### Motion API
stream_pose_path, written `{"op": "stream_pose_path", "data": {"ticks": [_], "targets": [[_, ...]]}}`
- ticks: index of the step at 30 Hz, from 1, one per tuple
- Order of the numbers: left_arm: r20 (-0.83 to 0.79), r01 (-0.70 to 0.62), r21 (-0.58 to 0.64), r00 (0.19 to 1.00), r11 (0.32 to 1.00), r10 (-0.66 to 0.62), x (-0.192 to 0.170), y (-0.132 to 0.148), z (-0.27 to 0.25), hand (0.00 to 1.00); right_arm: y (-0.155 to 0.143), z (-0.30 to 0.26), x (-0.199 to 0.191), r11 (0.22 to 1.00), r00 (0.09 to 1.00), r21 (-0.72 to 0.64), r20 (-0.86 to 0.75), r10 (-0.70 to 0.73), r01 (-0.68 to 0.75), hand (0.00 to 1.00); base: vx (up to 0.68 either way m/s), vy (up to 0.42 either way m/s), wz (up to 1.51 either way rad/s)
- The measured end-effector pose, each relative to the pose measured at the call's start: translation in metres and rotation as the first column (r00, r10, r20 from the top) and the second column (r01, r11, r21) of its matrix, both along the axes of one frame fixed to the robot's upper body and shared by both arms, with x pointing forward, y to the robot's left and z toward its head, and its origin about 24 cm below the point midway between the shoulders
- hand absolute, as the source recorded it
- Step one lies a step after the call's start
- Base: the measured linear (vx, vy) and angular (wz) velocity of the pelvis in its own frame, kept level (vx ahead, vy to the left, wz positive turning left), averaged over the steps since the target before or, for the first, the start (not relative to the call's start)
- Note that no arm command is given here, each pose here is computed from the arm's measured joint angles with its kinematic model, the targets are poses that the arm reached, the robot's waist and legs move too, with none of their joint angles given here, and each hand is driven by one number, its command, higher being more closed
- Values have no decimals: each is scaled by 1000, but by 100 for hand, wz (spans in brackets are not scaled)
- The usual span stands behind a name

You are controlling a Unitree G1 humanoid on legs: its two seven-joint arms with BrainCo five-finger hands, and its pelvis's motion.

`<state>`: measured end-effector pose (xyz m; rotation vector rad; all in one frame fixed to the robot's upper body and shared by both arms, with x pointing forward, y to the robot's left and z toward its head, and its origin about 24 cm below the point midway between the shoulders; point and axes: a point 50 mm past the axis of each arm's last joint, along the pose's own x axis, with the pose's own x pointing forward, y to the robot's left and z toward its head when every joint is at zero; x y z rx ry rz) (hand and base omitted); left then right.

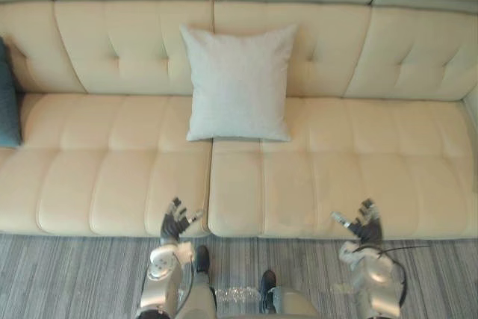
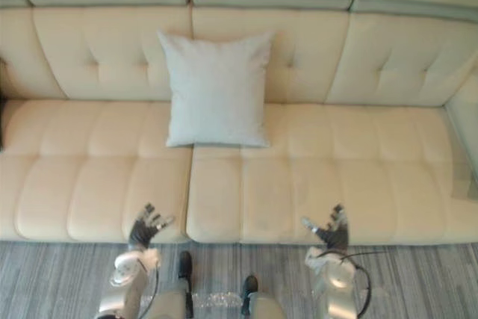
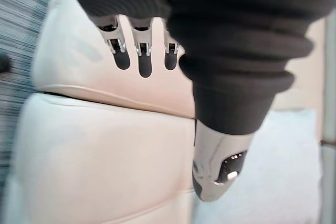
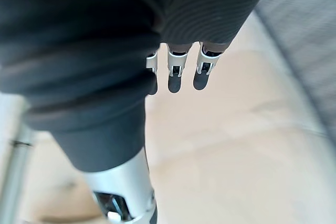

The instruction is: Pick up cushions and gather them together orderly.

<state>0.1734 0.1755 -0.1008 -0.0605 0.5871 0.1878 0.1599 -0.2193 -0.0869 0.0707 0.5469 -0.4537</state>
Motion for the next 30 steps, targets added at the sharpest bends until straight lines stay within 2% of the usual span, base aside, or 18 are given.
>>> {"op": "stream_pose_path", "data": {"ticks": [6, 16, 26, 30], "targets": [[-226, 99, 73, 971, 992, -80, -31, -6, -32, 0, 21, -48, -48, 996, 958, 89, -287, 26, 0, 0, -25, 54, -6], [-401, 126, 113, 913, 986, -71, -57, 2, -52, 0, 20, -71, -80, 986, 886, 125, -462, -45, 115, 0, 89, 27, -8], [-417, 215, 124, 897, 969, -146, -48, -4, -53, 0, 19, -69, -57, 984, 897, 138, -440, -38, 109, 0, 33, 16, -28], [-368, 242, 138, 913, 960, -177, -23, -9, -45, 0, 24, -62, -35, 989, 920, 135, -391, 4, 54, 0, -58, 28, -74]]}}
